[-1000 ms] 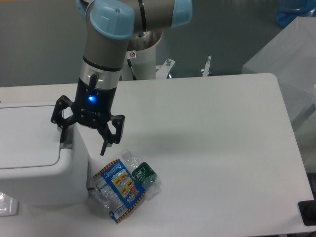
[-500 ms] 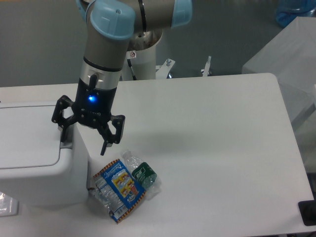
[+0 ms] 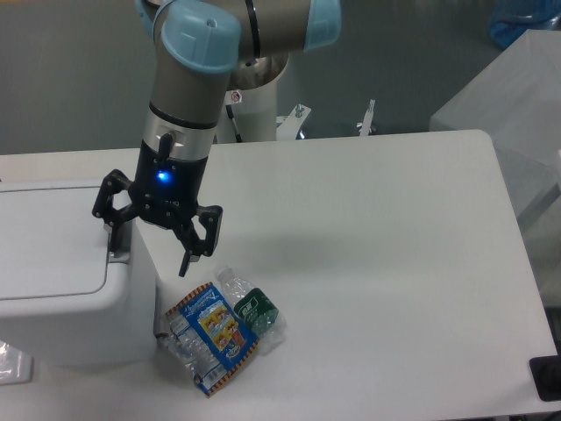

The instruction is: Open the trash can

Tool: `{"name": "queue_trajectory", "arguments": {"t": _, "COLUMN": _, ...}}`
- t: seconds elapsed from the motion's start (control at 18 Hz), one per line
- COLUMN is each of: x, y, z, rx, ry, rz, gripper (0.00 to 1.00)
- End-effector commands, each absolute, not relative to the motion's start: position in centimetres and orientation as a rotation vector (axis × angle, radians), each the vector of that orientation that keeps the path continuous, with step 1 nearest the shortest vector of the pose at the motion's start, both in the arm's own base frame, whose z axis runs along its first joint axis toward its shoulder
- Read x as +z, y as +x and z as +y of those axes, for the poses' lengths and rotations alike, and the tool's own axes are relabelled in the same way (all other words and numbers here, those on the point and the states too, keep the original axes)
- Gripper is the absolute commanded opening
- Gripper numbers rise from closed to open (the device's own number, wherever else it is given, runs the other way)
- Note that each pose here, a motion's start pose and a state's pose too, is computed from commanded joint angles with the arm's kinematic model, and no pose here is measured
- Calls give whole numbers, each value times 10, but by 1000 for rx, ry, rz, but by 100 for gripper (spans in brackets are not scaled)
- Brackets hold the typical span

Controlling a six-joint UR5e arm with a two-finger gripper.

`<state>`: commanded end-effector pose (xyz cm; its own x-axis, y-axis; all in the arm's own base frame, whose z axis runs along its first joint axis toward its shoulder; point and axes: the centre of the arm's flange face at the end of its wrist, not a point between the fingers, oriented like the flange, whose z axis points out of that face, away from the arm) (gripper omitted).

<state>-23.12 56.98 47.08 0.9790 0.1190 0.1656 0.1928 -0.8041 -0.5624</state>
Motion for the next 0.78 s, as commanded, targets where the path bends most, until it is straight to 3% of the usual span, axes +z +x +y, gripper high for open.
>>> {"name": "queue_trajectory", "arguments": {"t": 0.78, "x": 477, "y": -238, "z": 569, "rx": -153, "ry": -2504, "rz": -228, "gripper": 100}}
